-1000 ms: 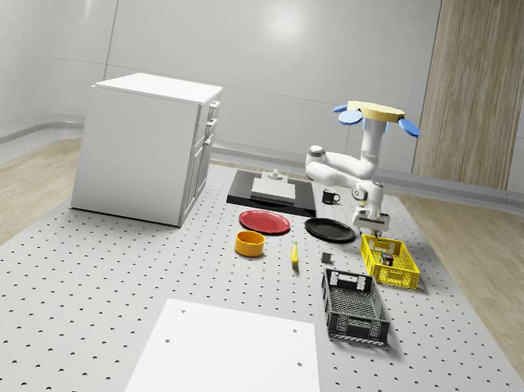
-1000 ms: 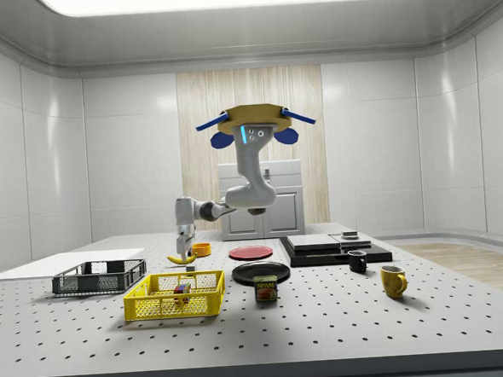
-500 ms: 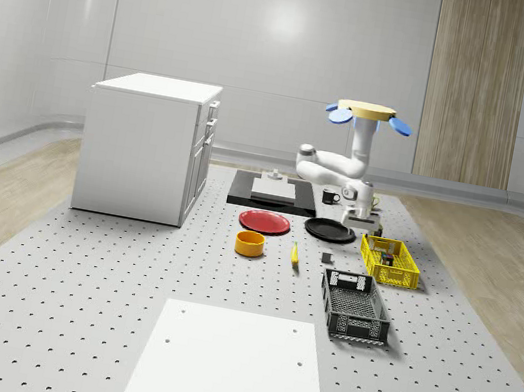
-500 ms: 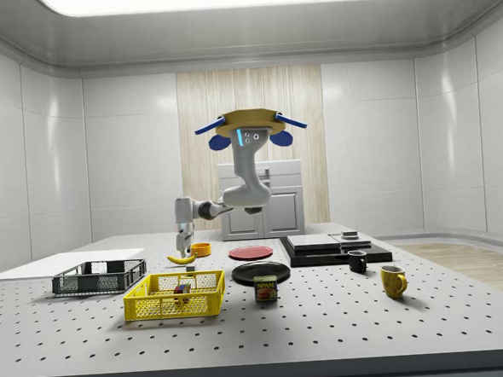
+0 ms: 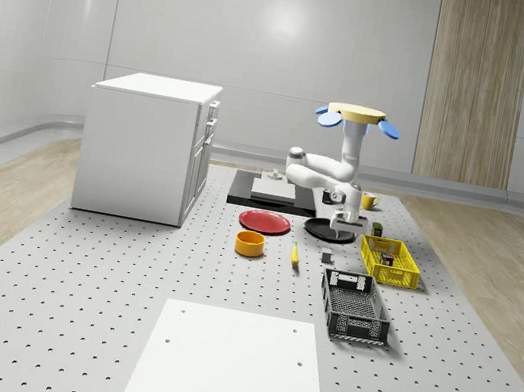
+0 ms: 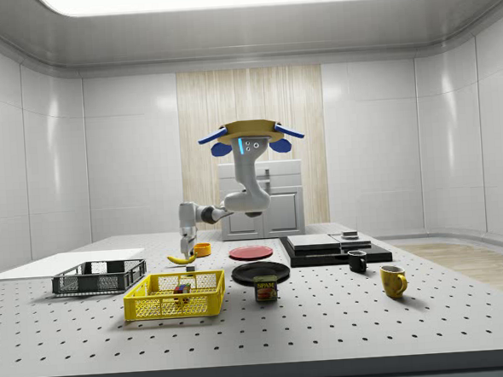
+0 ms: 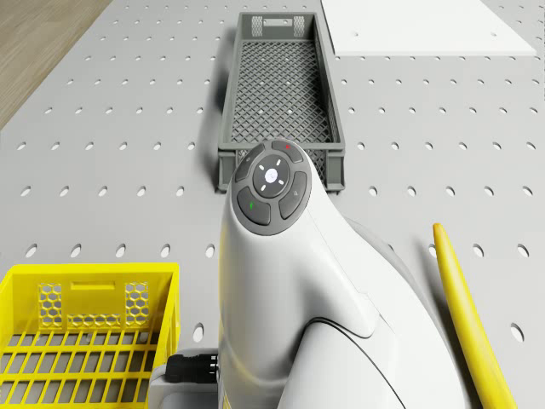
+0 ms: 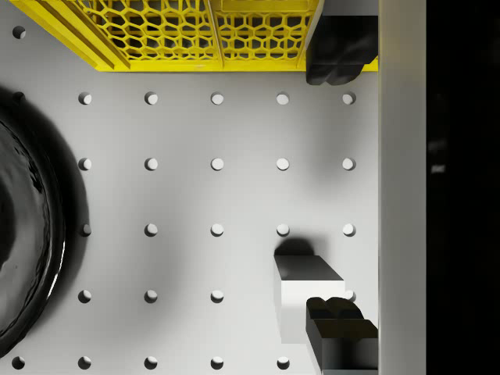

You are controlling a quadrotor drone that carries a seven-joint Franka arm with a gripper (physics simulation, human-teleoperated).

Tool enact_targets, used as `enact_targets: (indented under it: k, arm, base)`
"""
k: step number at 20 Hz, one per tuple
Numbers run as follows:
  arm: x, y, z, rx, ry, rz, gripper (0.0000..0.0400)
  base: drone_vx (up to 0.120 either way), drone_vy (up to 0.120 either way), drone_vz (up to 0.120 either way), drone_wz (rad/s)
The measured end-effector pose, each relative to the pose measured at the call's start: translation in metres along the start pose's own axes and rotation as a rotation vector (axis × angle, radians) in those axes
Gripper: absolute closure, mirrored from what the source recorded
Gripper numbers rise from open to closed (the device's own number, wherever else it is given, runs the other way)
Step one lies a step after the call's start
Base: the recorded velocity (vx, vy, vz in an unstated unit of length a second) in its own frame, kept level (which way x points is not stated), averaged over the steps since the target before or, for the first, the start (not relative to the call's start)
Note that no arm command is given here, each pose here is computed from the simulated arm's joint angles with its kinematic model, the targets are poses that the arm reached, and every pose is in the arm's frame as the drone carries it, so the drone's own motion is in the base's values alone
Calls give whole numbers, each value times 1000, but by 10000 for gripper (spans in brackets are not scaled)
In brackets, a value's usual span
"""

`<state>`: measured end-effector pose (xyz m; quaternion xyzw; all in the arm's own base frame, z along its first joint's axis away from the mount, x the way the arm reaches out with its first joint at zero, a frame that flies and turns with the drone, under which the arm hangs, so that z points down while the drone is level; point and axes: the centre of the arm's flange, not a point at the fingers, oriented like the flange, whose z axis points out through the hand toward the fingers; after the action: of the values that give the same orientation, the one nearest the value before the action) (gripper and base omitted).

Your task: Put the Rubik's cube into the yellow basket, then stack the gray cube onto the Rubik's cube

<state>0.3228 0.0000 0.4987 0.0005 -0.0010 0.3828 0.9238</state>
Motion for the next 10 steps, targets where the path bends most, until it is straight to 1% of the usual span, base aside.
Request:
enact_targets:
  k: [3, 6, 7, 8, 10]
  arm:
    - [0, 0, 0, 0, 0, 0, 0]
    - [0, 0, 0, 0, 0, 0, 0]
    - [0, 0, 0, 0, 0, 0, 0]
    - [0, 0, 0, 0, 0, 0, 0]
    - [0, 0, 0, 0, 0, 0, 0]
  base:
    - [0, -120, -120, 0]
    - [0, -120, 0, 0]
    - [40, -120, 0, 0]
    - [120, -120, 0, 0]
    - [20, -120, 0, 0]
